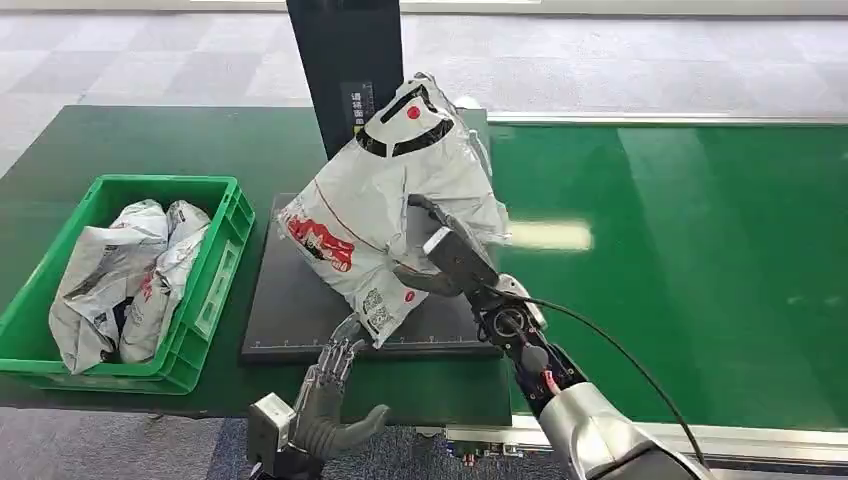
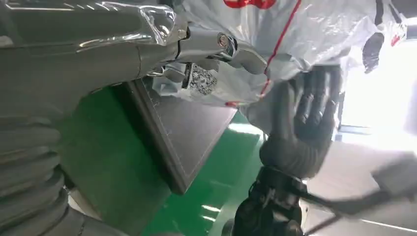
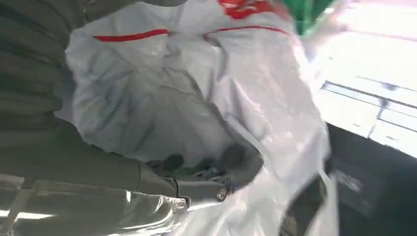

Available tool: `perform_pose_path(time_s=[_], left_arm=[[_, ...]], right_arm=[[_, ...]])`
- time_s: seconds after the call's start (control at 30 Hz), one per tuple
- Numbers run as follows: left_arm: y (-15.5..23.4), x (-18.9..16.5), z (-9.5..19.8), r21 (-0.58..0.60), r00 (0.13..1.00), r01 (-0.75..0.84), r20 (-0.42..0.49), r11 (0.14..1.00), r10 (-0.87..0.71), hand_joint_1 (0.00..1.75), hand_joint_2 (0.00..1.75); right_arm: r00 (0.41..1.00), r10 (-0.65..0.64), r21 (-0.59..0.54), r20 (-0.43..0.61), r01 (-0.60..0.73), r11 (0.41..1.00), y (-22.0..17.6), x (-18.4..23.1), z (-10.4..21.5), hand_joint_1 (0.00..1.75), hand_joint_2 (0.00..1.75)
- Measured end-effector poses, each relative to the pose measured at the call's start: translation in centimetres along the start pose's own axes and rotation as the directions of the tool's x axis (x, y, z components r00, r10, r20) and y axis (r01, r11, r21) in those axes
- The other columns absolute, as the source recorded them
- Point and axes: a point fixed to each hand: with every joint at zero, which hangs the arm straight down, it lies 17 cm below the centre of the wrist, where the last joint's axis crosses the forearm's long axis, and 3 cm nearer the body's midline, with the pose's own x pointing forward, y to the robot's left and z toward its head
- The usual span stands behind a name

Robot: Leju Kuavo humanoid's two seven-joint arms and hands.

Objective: Moved the parcel from conveyor to table for the left to box.

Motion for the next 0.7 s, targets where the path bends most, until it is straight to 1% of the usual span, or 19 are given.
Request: perform_pose_path(time_s=[0.13, 0.33, 0.4, 0.47, 0.5, 0.6, 0.7], left_arm=[[0.1, 0.0, 0.1, 0.003, 1.000, 0.000, 0.003, 1.000, 0.000, 0.00, 1.75], [0.2, -0.1, 0.2, 0.003, 1.000, 0.002, 0.001, 1.000, -0.002, 0.00, 1.75], [0.2, 0.0, 0.2, 0.003, 1.000, 0.003, 0.005, 1.000, -0.003, 0.00, 1.75], [0.3, 0.1, 0.1, 0.003, 1.000, 0.004, 0.008, 1.000, -0.004, 0.00, 1.75], [0.3, 0.1, 0.1, 0.003, 1.000, 0.004, 0.010, 1.000, -0.004, 0.00, 1.75], [0.4, 0.0, 0.2, 0.007, 1.000, 0.006, 0.008, 1.000, -0.006, 0.00, 1.75], [0.4, 0.0, 0.3, 0.005, 1.000, 0.014, 0.006, 1.000, -0.014, 0.00, 1.75]], right_arm=[[0.995, -0.064, -0.045, 0.082, 0.068, 0.997, -0.6, 1.8, 1.0, 0.00, 1.75], [0.985, -0.092, -0.080, 0.147, 0.104, 0.991, -0.9, 3.5, 2.2, 0.00, 1.75], [0.974, -0.126, -0.105, 0.187, 0.147, 0.984, -0.9, 4.2, 3.3, 0.00, 1.75], [0.955, -0.184, -0.109, 0.233, 0.214, 0.971, -0.4, 5.0, 4.8, 0.00, 1.75], [0.935, -0.225, -0.110, 0.274, 0.264, 0.958, -0.4, 5.9, 5.8, 0.00, 1.75], [0.877, -0.334, -0.103, 0.346, 0.390, 0.915, -0.2, 7.2, 8.7, 0.00, 1.75], [0.856, -0.355, -0.122, 0.375, 0.425, 0.897, -0.6, 7.8, 10.2, 0.00, 1.75]])
